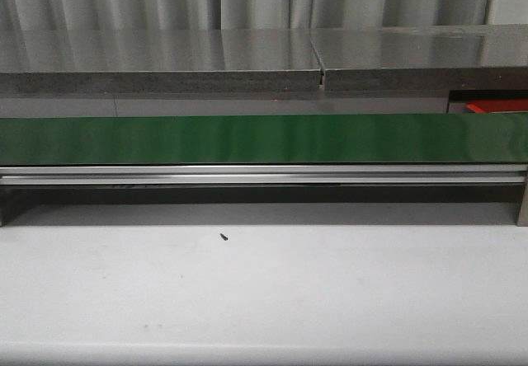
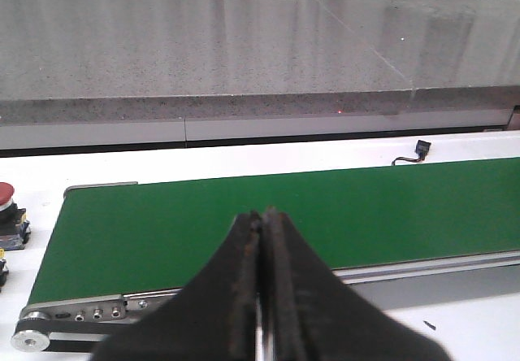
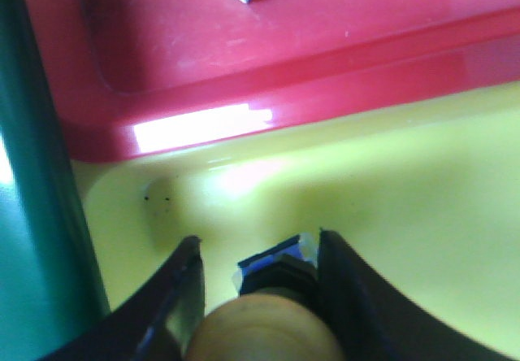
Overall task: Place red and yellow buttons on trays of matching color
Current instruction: 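Place the yellow button into the yellow tray with the right gripper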
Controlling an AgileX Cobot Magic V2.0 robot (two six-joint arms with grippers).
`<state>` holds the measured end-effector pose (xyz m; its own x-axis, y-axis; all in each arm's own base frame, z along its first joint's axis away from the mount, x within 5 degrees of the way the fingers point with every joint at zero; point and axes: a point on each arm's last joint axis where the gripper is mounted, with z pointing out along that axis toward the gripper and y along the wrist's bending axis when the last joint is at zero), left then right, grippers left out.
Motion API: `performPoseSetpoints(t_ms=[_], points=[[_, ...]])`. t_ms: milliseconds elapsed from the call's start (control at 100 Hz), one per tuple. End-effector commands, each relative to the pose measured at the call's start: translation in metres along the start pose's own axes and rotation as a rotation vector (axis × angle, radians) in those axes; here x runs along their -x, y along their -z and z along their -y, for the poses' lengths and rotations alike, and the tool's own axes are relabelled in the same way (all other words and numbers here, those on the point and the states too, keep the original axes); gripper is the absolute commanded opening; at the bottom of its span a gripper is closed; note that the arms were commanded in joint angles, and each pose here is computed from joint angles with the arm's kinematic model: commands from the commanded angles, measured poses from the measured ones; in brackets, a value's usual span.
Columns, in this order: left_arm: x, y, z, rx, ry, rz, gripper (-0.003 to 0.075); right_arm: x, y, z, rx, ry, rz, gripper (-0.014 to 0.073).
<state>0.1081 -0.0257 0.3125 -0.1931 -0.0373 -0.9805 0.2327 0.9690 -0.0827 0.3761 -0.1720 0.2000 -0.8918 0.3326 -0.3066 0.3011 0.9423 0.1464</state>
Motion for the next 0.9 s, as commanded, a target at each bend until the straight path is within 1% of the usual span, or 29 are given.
performPoseSetpoints(t_ms=[0, 70, 120, 290, 380, 490, 630, 750, 890], points=[[0.015, 0.002, 0.000, 0.008, 0.009, 0.096, -0.0019, 0.008, 0.026, -0.003, -0.001, 0.003, 0.084, 0.0313], [0.015, 0.002, 0.000, 0.008, 0.009, 0.096, -0.0019, 0.008, 0.026, -0.003, -0.001, 0.003, 0.083, 0.0316], [0.015, 0.002, 0.000, 0.008, 0.009, 0.096, -0.0019, 0.008, 0.026, -0.003, -0.001, 0.003, 0.081, 0.0342], [0.015, 0.002, 0.000, 0.008, 0.009, 0.096, -0.0019, 0.006, 0.026, -0.003, 0.003, 0.003, 0.067, 0.0528], [0.015, 0.002, 0.000, 0.008, 0.009, 0.096, -0.0019, 0.006, 0.026, -0.003, 0.004, 0.003, 0.066, 0.0577], [0.015, 0.002, 0.000, 0.008, 0.009, 0.096, -0.0019, 0.007, 0.027, -0.003, 0.002, 0.003, 0.074, 0.0583], [0.015, 0.002, 0.000, 0.008, 0.009, 0.096, -0.0019, 0.009, 0.039, -0.005, -0.007, 0.008, 0.120, 0.0583], [0.015, 0.002, 0.000, 0.008, 0.009, 0.096, -0.0019, 0.011, 0.062, -0.010, -0.011, 0.015, 0.196, 0.0583], [0.015, 0.002, 0.000, 0.008, 0.009, 0.096, -0.0019, 0.011, 0.100, -0.026, -0.013, 0.057, 0.301, 0.0583]])
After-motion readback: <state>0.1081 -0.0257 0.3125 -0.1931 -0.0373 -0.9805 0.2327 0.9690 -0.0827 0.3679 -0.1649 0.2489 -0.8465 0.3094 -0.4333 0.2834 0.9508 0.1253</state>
